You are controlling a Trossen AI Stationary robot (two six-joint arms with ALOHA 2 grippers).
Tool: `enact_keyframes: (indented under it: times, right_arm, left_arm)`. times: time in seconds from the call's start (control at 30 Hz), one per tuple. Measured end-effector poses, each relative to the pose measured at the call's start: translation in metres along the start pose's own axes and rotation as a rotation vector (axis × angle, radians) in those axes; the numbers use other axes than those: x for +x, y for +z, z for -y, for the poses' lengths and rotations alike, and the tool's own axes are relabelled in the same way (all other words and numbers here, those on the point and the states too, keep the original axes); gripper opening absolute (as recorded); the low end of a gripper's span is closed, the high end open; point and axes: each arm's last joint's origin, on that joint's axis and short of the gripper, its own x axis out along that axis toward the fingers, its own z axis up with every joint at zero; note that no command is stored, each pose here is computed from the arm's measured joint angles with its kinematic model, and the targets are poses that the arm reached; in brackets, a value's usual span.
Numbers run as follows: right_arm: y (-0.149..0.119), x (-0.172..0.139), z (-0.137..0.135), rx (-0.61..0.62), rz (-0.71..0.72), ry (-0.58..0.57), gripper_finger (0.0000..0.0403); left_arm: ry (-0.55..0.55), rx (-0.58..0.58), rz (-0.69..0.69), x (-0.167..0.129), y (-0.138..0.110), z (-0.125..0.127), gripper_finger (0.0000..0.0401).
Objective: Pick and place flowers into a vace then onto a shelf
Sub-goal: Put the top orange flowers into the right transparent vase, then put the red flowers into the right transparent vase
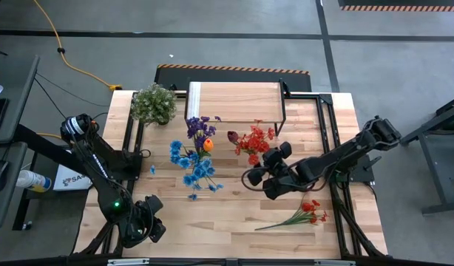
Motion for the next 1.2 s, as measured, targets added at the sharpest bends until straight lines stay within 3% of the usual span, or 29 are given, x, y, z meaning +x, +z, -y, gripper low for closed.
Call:
enact_keyframes:
  times: [0.4, 0.77, 1.07, 1.2]
  right_arm:
    - [0.023, -0.02, 0.02, -0.002, -0.17, 0.195, 0.0229]
    - [0.035, -0.044, 0.045, 0.041, -0.469, 0.448, 0.0212]
    - [0.034, -0.058, 0.044, 0.062, -0.753, 0.714, 0.0205]
    - [0.028, -0.069, 0.041, 0.093, -0.875, 0.768, 0.0203]
  left_arm:
    - [0.0, 0.001, 0.0, 0.0, 0.0, 0.0, 0.0207]
    - [0.0, 0.001, 0.0, 0.0, 0.0, 0.0, 0.0207]
    - [0.0, -0.002, 0.0, 0.0, 0.0, 0.0, 0.0207]
    - [-0.003, -0.003, -0.001, 0.0, 0.0, 0.0, 0.0207]
